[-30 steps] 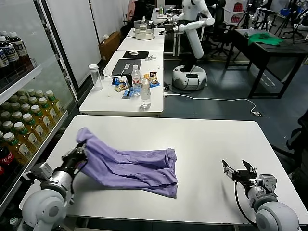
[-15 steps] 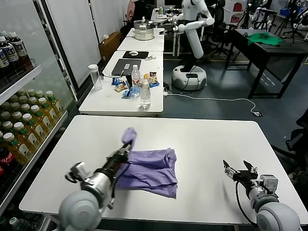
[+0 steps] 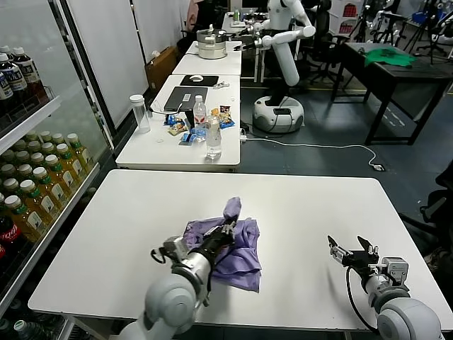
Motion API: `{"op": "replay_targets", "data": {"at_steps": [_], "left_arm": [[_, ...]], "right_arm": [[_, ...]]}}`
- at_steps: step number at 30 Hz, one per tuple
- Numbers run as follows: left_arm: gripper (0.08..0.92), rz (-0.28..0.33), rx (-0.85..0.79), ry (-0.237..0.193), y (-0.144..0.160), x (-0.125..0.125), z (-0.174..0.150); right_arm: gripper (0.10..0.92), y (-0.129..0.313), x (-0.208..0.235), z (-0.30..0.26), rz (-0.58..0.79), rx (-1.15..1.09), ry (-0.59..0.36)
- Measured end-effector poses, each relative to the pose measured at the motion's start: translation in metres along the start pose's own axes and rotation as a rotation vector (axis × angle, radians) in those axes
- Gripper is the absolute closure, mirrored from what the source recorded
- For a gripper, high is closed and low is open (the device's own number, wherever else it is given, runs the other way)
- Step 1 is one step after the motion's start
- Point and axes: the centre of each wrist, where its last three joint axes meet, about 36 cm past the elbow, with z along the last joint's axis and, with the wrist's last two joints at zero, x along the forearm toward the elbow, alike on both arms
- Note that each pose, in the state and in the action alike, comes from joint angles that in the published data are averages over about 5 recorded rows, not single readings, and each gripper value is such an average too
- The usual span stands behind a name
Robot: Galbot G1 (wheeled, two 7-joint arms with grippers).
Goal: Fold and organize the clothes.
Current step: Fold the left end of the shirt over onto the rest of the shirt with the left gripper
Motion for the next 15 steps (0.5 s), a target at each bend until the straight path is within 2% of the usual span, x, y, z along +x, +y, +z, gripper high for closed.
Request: {"op": "replay_targets", "data": {"at_steps": [3,7,15], "left_arm": [[0.818,0.012,-0.031,0.019,-0.006,-0.007,0.009],[0.707,0.033,-0.08,0.027,-0.012,-0.01,0.019],[0.473,0.087,-0.124,0.007,-0.024,-0.001,0.023]], "right_arm": [[0.2,-0.001,-0.001,0.0,0.001,0.001,0.0],[0.2,-0.001,-0.003,0.001,0.001,0.001,0.002],[0.2,0.002,-0.008,0.002,-0.004,0.001,0.002]]}}
